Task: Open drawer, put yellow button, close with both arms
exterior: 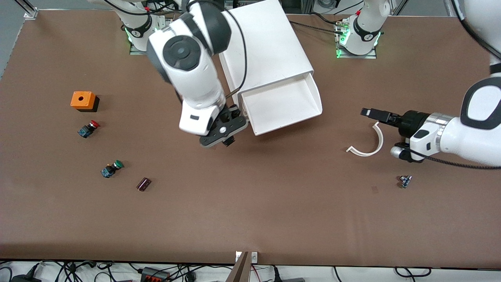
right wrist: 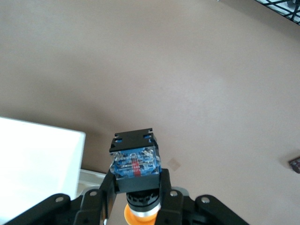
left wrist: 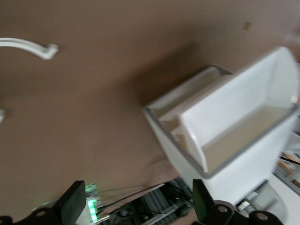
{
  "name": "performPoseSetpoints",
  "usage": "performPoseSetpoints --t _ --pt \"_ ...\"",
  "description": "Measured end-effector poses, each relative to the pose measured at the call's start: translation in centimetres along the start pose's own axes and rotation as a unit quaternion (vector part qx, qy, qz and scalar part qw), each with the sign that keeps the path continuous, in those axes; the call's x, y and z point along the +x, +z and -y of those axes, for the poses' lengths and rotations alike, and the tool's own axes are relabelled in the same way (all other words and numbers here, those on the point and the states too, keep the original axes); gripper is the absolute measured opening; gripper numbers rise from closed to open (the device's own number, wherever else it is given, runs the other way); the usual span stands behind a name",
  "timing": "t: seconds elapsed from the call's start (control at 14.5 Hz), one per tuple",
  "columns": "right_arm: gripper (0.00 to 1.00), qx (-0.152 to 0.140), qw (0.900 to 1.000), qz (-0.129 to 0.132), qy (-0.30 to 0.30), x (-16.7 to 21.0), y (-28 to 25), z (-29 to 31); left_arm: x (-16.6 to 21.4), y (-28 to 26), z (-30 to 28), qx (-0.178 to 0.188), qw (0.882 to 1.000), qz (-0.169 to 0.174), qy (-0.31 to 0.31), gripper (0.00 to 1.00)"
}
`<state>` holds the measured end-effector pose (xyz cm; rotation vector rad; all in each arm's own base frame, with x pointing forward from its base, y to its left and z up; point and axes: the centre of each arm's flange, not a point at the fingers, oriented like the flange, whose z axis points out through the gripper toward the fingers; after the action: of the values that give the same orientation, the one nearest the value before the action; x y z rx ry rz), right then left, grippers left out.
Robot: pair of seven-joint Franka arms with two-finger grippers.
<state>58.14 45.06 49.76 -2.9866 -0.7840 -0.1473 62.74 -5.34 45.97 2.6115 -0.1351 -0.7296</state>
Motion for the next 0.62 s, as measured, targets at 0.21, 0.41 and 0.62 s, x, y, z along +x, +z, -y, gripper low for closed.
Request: performPoseSetpoints --t 0.21,0.41,0.62 --pt "0.41 -0.002 1.0 -0.01 0.005 -0.3 -1.3 2.9 -2.0 -2.0 -0.7 0.119 0.992 -0.029 -0.036 1.0" --pt "0.41 0.005 1.0 -0.022 0.013 -1.1 -2.2 7.7 -3.0 -6.1 -1.4 0.189 0.976 -0.103 -0.045 1.0" --pt "0.41 0.014 0.999 -0.034 0.021 -1.8 -1.1 12.6 -2.2 -9.0 -0.1 0.225 0.957 -0.175 -0.058 1.0"
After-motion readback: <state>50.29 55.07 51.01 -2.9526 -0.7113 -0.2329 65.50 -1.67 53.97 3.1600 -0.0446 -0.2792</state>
